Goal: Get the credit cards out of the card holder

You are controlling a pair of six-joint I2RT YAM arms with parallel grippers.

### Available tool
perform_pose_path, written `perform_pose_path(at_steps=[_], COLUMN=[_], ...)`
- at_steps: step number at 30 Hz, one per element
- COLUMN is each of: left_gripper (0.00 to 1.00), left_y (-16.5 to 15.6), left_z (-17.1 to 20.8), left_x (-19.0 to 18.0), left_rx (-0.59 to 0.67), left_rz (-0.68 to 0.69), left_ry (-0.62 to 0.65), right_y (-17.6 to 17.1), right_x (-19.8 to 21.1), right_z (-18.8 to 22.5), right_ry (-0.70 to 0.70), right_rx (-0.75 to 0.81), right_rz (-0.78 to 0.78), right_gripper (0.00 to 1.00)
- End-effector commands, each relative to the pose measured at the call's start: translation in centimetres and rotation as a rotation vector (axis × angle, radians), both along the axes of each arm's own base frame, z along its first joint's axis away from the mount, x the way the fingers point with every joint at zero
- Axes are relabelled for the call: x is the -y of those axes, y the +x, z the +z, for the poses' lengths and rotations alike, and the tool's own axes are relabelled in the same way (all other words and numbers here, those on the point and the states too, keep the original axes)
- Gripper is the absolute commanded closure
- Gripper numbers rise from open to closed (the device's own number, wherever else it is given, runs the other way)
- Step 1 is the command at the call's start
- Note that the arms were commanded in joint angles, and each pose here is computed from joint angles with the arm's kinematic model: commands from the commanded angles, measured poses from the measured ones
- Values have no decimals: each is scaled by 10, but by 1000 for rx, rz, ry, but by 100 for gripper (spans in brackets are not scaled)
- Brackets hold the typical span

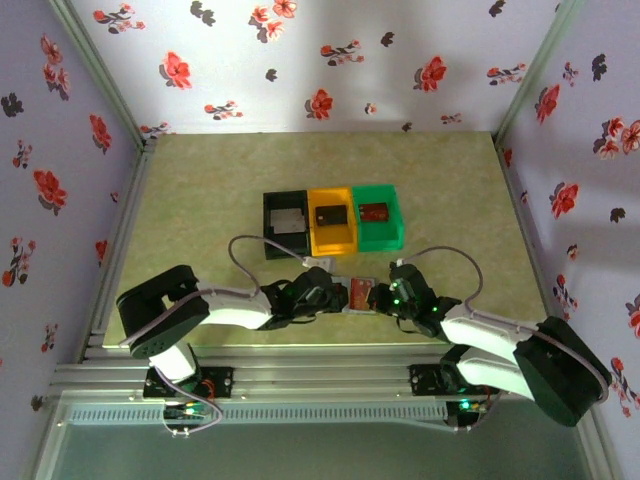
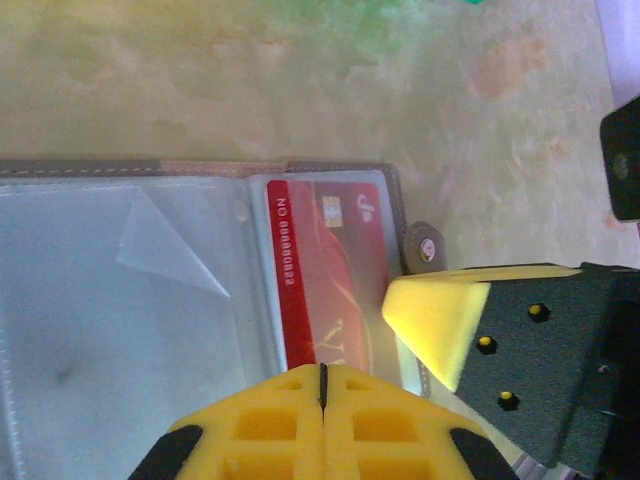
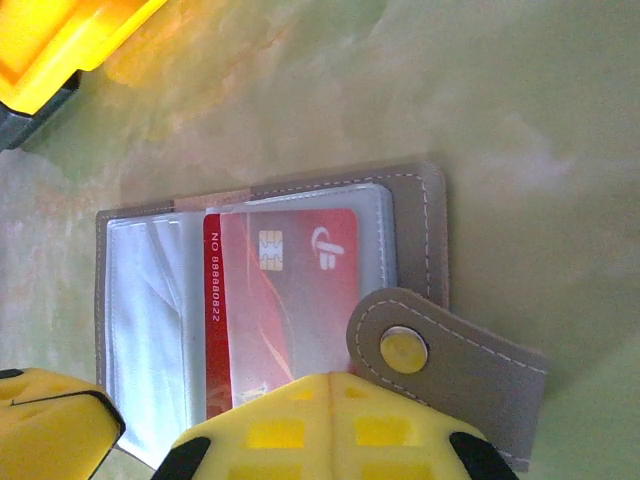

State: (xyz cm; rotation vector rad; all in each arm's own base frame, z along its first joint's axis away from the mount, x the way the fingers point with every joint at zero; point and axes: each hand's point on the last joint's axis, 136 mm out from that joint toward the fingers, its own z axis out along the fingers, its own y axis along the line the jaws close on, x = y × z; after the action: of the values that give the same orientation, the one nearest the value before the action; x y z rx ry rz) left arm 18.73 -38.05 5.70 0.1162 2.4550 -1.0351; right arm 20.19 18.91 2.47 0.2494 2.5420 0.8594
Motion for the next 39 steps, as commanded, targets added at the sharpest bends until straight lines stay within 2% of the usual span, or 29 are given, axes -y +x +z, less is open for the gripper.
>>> perform_pose_path(at_steps=[1, 9, 25, 33, 39], left_gripper=[94, 79, 73, 70, 68], left_y=[6, 9, 15, 15, 14], left_z=[4, -7, -20, -27, -33], left_x=[8, 11, 16, -3, 2], left_rx=[-6, -25, -37, -37, -58], left_rz=[1, 4, 11, 27, 24], left_ry=[5, 47, 72, 188, 197], right_y=[0, -2, -6, -7, -7], right_x=[11, 12, 14, 14, 14], right_z=[-13, -17, -19, -17, -15], right_ry=[-44, -40, -29, -29, -28], right_rx=[-17, -24, -28, -25, -19], right_rz=[-43, -50, -49, -45, -43], right_gripper=[100, 100, 100, 100, 100])
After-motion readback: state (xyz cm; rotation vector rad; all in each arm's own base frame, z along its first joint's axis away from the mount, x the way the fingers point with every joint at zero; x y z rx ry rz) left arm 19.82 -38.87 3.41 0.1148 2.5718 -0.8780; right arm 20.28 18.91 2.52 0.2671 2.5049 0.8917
